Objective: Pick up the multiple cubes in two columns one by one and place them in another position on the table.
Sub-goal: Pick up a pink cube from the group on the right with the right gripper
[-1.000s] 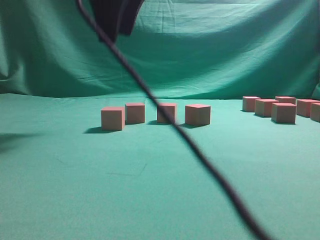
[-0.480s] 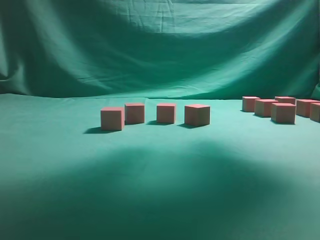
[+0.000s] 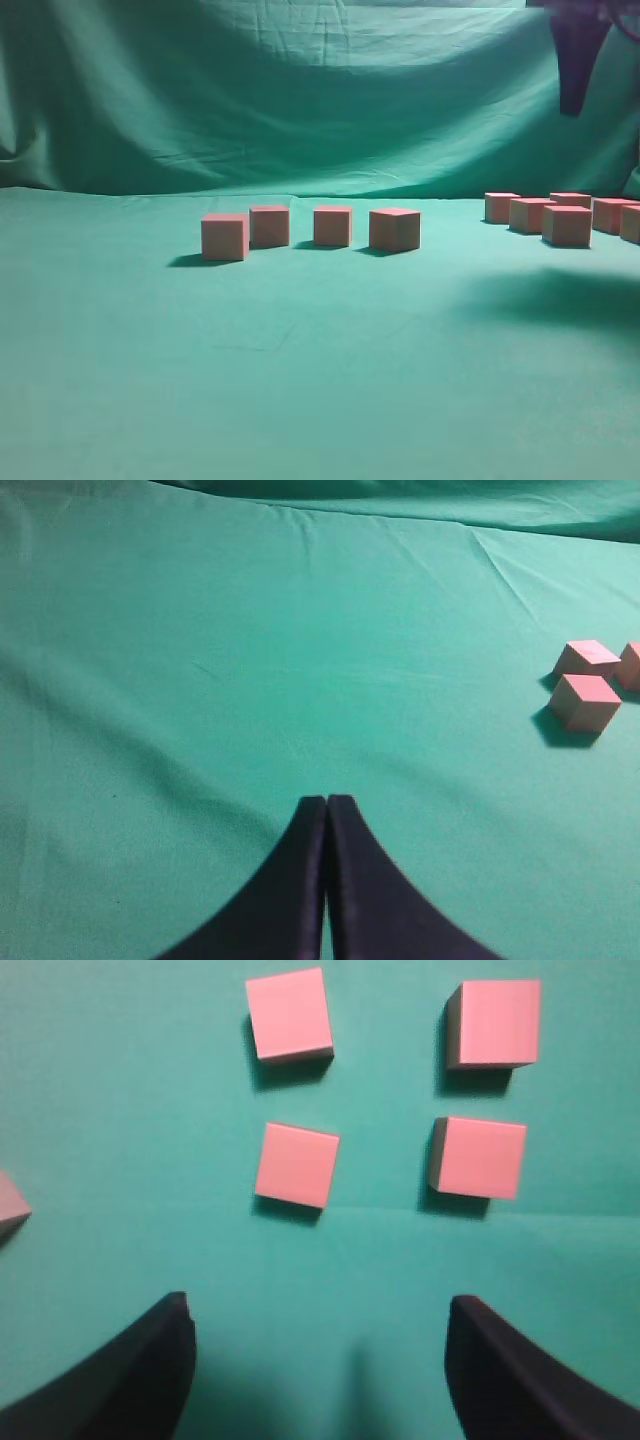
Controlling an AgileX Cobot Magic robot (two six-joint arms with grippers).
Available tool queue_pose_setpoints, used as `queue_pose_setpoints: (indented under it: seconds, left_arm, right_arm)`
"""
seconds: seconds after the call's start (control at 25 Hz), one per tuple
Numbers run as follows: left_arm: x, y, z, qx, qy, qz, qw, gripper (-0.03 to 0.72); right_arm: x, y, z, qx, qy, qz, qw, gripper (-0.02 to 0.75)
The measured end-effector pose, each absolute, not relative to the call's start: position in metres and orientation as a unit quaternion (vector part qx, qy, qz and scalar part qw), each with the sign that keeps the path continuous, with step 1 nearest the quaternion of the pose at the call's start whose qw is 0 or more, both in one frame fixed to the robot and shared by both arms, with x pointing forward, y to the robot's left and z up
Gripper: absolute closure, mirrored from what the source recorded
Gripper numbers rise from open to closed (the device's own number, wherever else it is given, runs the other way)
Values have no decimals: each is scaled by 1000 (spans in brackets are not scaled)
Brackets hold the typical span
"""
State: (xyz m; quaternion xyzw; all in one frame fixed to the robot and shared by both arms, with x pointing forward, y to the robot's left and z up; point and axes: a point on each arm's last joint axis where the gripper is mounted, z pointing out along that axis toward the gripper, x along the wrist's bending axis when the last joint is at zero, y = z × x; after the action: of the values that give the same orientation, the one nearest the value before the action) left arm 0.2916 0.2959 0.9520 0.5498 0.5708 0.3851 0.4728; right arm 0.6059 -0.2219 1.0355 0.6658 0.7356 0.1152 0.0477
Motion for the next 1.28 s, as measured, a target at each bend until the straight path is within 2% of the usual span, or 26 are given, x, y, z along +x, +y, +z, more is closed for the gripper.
queue_pose_setpoints:
  seconds: [0.52, 0.8, 0.84, 0.96, 1.16, 1.28]
  left_arm:
    - [292, 296, 952, 550, 571, 385, 473, 688]
    - [292, 296, 952, 550, 571, 385, 473, 688]
    - [292, 296, 952, 550, 571, 385, 473, 688]
    - [292, 296, 952, 550, 571, 385, 473, 688]
    - [292, 296, 952, 550, 571, 385, 473, 688]
    - [292, 296, 952, 550, 571, 385, 473, 688]
  right_arm:
    - [631, -215, 962, 689, 709, 143, 46, 258]
    - [636, -214, 946, 690, 709, 139, 44, 258]
    - [637, -214, 945, 689, 710, 139, 44, 336]
    - [637, -214, 942, 683, 716, 137, 44, 477]
    - [635, -213, 951, 666, 734, 129, 33, 476]
    - [628, -208, 982, 649, 745, 153, 25, 476]
